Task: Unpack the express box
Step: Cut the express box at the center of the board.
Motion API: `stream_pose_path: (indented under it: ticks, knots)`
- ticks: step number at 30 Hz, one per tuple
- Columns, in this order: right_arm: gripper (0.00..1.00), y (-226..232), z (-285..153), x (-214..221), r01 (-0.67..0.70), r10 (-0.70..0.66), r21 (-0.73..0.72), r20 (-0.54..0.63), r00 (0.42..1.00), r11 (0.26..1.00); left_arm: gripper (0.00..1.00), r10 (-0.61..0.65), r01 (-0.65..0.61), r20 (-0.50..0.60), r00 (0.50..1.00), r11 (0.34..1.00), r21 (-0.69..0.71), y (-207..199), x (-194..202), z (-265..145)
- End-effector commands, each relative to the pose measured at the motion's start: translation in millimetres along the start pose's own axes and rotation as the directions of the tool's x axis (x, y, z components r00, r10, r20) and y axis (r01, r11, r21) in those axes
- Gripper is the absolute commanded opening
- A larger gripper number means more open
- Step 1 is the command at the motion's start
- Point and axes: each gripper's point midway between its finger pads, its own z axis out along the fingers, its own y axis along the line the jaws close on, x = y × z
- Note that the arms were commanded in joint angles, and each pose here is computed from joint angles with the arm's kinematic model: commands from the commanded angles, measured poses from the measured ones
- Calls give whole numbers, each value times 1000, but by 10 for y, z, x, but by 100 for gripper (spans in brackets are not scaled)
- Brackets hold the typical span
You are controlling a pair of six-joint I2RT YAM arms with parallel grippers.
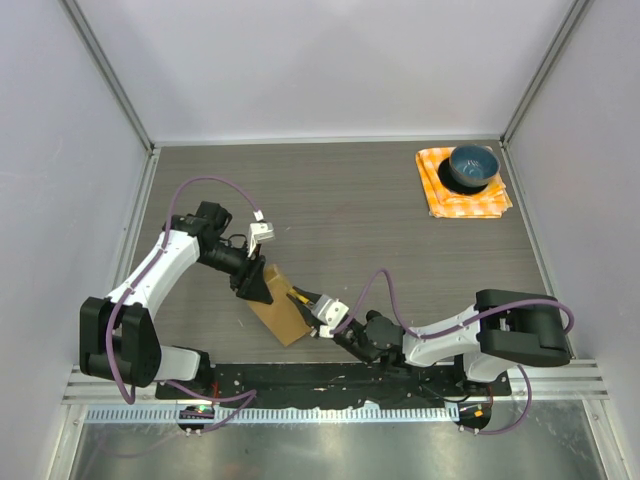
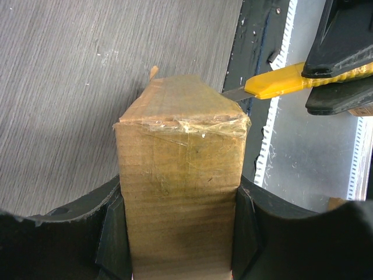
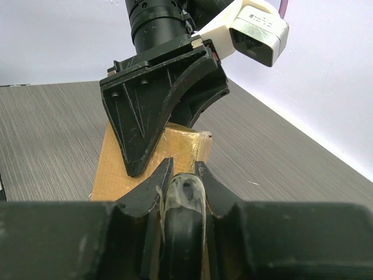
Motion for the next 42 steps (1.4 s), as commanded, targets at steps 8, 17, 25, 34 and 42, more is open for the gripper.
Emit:
stream_pose_path:
  ticks: [8, 17, 25, 34, 42]
  knots:
    - [1, -183, 117, -199, -66, 53, 107, 124, 991, 992, 25, 65, -65, -32, 997, 998, -21, 6, 62, -44]
    - [1, -209, -77, 192, -38, 40, 118, -20, 999, 992, 25, 73, -74, -38, 997, 997, -18, -17, 68, -56]
    - [1, -155, -131, 475, -40, 53, 125, -99, 994, 991, 25, 77, -77, -35, 996, 997, -17, -22, 62, -61]
    - [1, -74, -223, 797, -13, 39, 134, -190, 981, 991, 25, 84, -85, -35, 996, 996, -19, -64, 39, -94]
    - [1, 86, -318, 996, 81, -47, 113, -271, 961, 990, 24, 89, -90, -40, 995, 996, -27, -101, 23, -133]
